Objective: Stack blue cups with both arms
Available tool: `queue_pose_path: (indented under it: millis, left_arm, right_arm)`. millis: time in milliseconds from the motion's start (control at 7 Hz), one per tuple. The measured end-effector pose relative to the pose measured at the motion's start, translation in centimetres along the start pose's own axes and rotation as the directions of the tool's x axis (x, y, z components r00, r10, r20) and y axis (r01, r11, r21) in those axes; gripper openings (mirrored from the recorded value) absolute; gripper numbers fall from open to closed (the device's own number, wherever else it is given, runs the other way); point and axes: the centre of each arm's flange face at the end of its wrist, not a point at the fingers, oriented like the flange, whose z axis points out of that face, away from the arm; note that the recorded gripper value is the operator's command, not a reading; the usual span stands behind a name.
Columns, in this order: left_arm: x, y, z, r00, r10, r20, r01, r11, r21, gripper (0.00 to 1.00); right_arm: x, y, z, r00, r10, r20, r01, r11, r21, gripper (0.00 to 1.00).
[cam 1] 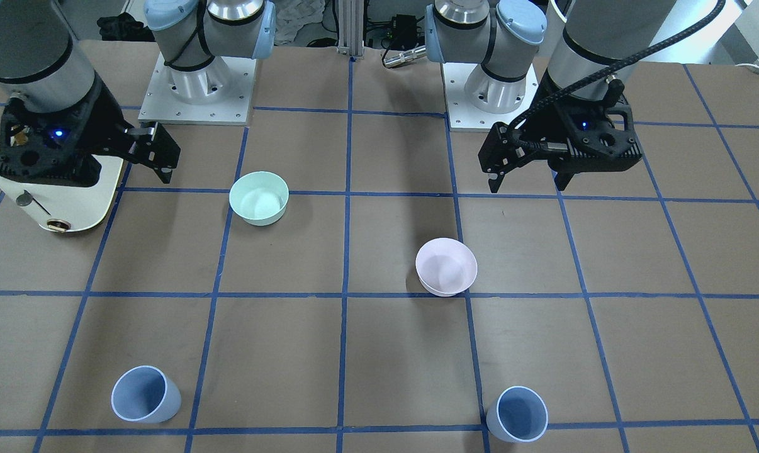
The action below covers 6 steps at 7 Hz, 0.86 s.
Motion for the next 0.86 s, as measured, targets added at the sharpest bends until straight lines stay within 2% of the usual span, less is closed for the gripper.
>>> queue_pose_path:
  millis: [143, 429, 571, 857]
  left_arm:
    - [0.2, -1.1, 0.2, 1.000, -0.005, -0.010, 0.005, 1.000, 0.001, 1.00]
    - [0.9, -7.1, 1.0, 0.999, -0.006, -0.044, 0.006, 1.000, 0.008, 1.00]
    - [1.3, -11.8, 3.2, 0.999, 0.006, -0.048, -0.005, 1.000, 0.008, 1.00]
    - [1.8, -20.3, 10.3, 0.998, 0.044, -0.049, -0.043, 0.999, 0.014, 1.00]
  right_arm:
    - [1.9, -2.1, 0.9, 1.000, -0.023, 0.003, 0.023, 1.000, 0.014, 1.00]
    - [3.8, -5.9, 2.6, 0.998, -0.066, -0.003, 0.066, 0.994, 0.088, 1.00]
    - [4.1, -7.6, 3.7, 0.996, -0.086, -0.006, 0.086, 0.989, 0.118, 1.00]
    - [4.5, -11.9, 6.6, 0.990, -0.137, -0.022, 0.139, 0.975, 0.174, 1.00]
